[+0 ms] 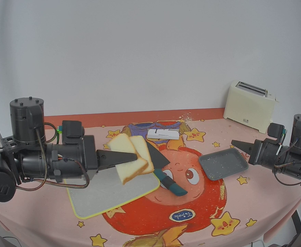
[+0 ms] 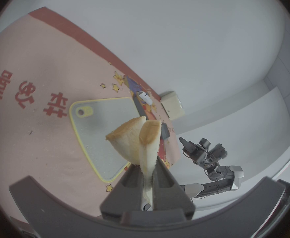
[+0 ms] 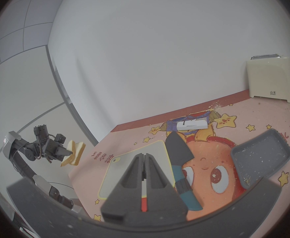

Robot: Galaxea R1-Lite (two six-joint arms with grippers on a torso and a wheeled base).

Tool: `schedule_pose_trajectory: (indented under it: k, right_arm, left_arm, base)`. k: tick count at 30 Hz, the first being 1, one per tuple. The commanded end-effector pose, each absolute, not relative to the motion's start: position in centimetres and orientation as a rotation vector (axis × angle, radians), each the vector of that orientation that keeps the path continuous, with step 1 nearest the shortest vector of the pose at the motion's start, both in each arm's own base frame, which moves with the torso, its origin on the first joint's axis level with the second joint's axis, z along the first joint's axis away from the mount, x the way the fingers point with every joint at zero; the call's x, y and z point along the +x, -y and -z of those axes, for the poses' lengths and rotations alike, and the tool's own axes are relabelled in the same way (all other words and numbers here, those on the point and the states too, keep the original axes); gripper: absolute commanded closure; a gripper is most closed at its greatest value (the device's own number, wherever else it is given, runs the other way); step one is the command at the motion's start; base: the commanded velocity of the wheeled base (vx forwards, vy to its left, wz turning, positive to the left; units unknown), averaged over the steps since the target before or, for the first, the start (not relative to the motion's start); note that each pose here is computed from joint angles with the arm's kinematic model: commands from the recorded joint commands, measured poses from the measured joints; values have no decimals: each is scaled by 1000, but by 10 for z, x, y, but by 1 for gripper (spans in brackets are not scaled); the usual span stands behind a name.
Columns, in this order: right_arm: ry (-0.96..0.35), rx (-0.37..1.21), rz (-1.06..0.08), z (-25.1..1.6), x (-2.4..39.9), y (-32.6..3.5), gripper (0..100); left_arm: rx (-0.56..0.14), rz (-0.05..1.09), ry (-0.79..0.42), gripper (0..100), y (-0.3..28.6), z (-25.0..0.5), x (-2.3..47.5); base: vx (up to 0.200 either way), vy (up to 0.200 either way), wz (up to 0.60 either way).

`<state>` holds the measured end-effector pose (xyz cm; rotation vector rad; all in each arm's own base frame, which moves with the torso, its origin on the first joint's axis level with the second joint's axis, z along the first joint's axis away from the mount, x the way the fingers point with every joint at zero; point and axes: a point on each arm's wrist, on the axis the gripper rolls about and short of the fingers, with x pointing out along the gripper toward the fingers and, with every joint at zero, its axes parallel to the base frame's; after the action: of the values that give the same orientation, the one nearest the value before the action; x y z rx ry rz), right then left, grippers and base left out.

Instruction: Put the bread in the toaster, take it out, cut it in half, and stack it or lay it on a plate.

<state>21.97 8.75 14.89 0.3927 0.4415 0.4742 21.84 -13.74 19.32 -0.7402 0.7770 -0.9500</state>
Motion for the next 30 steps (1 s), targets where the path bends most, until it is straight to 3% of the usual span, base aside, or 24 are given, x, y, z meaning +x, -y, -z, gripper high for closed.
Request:
schedule_pose_trajectory:
  k: [1,8,16,23,30]
  right_arm:
    - [-451,417,-418,-144,233,-78,100]
    - [-379,603,-456,-175,223,-76,100]
    - [-395,606,-505,-175,216,-78,100]
    - [-395,604,-508,-175,213,-78,100]
    - [-413,595,-522,-171,211,-81,100]
  left_arm:
    - [-730,951,-841,100,162,-177,246]
    - [-722,947,-919,100,192,-151,275]
    - [-712,927,-1020,100,223,-110,299]
    - [-761,912,-1034,100,237,-104,319]
    - [-760,913,-1058,100,256,-86,331]
  base:
    - [0,-200,0]
    - [0,-171,0]
    - [0,0,0]
    - [0,0,0]
    - [0,0,0]
